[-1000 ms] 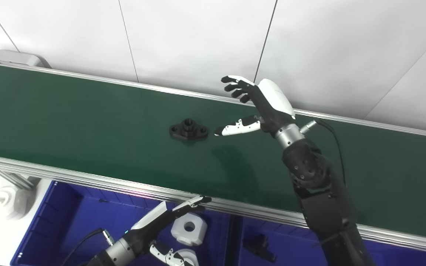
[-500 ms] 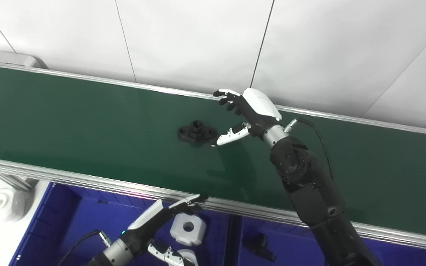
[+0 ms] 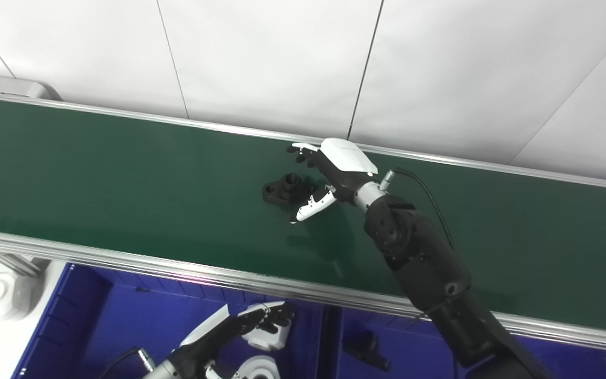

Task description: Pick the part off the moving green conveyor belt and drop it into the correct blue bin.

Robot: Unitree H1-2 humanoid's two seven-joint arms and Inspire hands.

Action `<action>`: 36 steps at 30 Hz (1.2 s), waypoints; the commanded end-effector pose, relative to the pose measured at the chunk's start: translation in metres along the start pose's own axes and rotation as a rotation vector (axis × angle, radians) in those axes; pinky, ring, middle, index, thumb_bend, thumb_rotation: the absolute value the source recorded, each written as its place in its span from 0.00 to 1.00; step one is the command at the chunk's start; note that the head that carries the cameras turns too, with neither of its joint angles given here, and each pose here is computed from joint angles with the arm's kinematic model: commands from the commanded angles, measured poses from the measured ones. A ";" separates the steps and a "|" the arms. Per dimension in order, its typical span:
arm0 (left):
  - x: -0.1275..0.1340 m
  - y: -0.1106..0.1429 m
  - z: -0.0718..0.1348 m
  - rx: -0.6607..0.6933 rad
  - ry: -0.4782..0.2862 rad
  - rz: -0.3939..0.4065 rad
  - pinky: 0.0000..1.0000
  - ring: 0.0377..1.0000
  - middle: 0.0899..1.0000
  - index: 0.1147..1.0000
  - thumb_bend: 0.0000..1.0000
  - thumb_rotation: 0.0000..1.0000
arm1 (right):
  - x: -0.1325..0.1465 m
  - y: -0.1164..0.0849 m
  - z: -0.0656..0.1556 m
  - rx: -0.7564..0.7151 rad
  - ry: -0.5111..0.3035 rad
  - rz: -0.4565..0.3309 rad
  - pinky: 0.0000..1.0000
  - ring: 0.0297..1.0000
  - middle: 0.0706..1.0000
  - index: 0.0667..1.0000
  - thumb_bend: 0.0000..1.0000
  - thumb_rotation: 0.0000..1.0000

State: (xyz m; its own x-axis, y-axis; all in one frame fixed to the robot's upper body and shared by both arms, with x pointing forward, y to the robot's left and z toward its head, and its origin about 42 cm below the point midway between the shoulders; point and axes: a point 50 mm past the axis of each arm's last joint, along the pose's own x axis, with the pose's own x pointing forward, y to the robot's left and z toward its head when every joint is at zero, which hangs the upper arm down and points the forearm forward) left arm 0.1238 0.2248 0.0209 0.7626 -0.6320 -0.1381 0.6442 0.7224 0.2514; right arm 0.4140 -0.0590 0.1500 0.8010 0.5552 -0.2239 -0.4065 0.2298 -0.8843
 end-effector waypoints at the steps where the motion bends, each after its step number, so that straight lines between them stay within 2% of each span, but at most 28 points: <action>1: 0.004 0.000 0.007 0.020 -0.034 -0.003 0.82 0.85 0.88 0.88 0.89 0.32 | 0.010 -0.023 0.012 -0.077 -0.037 -0.036 0.58 0.63 0.69 0.86 0.83 0.24; 2: 0.004 0.000 0.008 0.020 -0.035 -0.002 0.83 0.86 0.89 0.88 0.89 0.30 | 0.010 -0.022 0.011 -0.095 -0.038 -0.028 0.56 0.61 0.67 0.86 0.82 0.24; 6: 0.008 -0.004 0.010 -0.005 -0.049 0.011 0.85 0.87 0.90 0.87 0.90 0.27 | 0.013 -0.016 0.007 -0.178 -0.031 0.017 0.64 0.67 0.71 0.85 0.81 0.25; 10: 0.009 -0.006 0.011 0.006 -0.052 0.008 0.86 0.88 0.91 0.88 0.91 0.33 | 0.012 -0.011 0.004 -0.221 -0.024 0.054 0.62 0.65 0.69 0.84 0.77 0.22; 11: 0.009 -0.006 0.012 0.007 -0.053 0.011 0.86 0.88 0.91 0.88 0.90 0.33 | 0.011 -0.009 0.002 -0.235 -0.025 0.065 0.60 0.63 0.67 0.84 0.76 0.20; 13: 0.010 -0.006 0.013 0.008 -0.057 0.013 0.86 0.88 0.90 0.88 0.90 0.30 | 0.009 -0.003 -0.003 -0.271 -0.035 0.076 0.48 0.51 0.57 0.84 0.71 0.15; 14: 0.010 -0.006 0.014 0.013 -0.059 0.013 0.85 0.87 0.90 0.88 0.90 0.31 | 0.008 -0.001 -0.006 -0.289 -0.041 0.080 0.42 0.44 0.49 0.84 0.62 0.06; 16: 0.011 -0.006 0.014 0.012 -0.060 0.020 0.84 0.87 0.89 0.88 0.90 0.32 | 0.004 0.004 -0.011 -0.312 -0.055 0.081 0.34 0.37 0.45 0.82 0.57 0.01; 17: 0.011 -0.006 0.014 0.007 -0.061 0.026 0.83 0.86 0.88 0.87 0.90 0.31 | 0.002 0.007 -0.013 -0.318 -0.061 0.080 0.29 0.31 0.44 0.80 0.56 0.00; 18: 0.012 -0.007 0.013 -0.002 -0.062 0.030 0.83 0.86 0.88 0.87 0.90 0.31 | -0.001 0.011 -0.017 -0.316 -0.068 0.078 0.28 0.31 0.44 0.79 0.56 0.00; 20: 0.012 -0.007 0.013 -0.027 -0.065 0.031 0.83 0.86 0.88 0.87 0.90 0.32 | -0.006 0.018 -0.023 -0.310 -0.083 0.072 0.21 0.23 0.43 0.76 0.56 0.00; 24: 0.012 -0.007 0.015 -0.036 -0.070 0.043 0.84 0.87 0.88 0.87 0.90 0.32 | -0.012 0.030 -0.030 -0.337 -0.114 0.057 0.17 0.19 0.43 0.69 0.55 0.00; 25: 0.012 -0.006 0.015 -0.036 -0.070 0.046 0.82 0.86 0.88 0.87 0.90 0.33 | -0.013 0.033 -0.031 -0.348 -0.117 0.056 0.15 0.17 0.43 0.63 0.55 0.00; 26: 0.013 -0.007 0.015 -0.047 -0.072 0.049 0.82 0.86 0.88 0.86 0.90 0.32 | -0.015 0.037 -0.032 -0.354 -0.120 0.056 0.13 0.16 0.43 0.51 0.53 0.00; 29: 0.013 -0.007 0.017 -0.057 -0.075 0.053 0.84 0.87 0.88 0.86 0.89 0.30 | -0.021 0.048 -0.037 -0.386 -0.144 0.031 0.11 0.13 0.43 0.45 0.53 0.00; 30: 0.013 -0.006 0.017 -0.054 -0.074 0.053 0.83 0.86 0.88 0.86 0.89 0.29 | -0.023 0.053 -0.038 -0.413 -0.146 0.027 0.09 0.11 0.27 0.44 0.52 0.06; 31: 0.013 -0.006 0.018 -0.049 -0.072 0.053 0.81 0.85 0.87 0.86 0.88 0.28 | -0.025 0.056 -0.040 -0.439 -0.149 0.021 0.07 0.08 0.16 0.44 0.52 0.09; 32: 0.013 -0.006 0.018 -0.046 -0.071 0.053 0.81 0.84 0.87 0.87 0.88 0.29 | -0.026 0.058 -0.041 -0.455 -0.151 0.017 0.06 0.07 0.12 0.44 0.51 0.11; 34: 0.013 -0.005 0.018 -0.043 -0.067 0.049 0.81 0.85 0.86 0.87 0.88 0.29 | -0.031 0.071 -0.045 -0.465 -0.142 -0.020 0.05 0.07 0.10 0.44 0.52 0.11; 36: 0.013 -0.004 0.018 -0.041 -0.062 0.056 0.86 0.88 0.87 0.87 0.88 0.30 | -0.036 0.083 -0.048 -0.484 -0.140 -0.058 0.03 0.05 0.08 0.45 0.52 0.12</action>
State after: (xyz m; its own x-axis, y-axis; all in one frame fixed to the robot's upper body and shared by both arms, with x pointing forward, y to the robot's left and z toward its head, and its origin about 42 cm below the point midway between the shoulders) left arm 0.1291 0.2086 0.0272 0.7943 -0.5993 -0.0998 0.6059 0.7692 0.2031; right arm 0.3973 -0.0907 0.1085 0.7434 0.6687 -0.0174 -0.0104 -0.0144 -0.9998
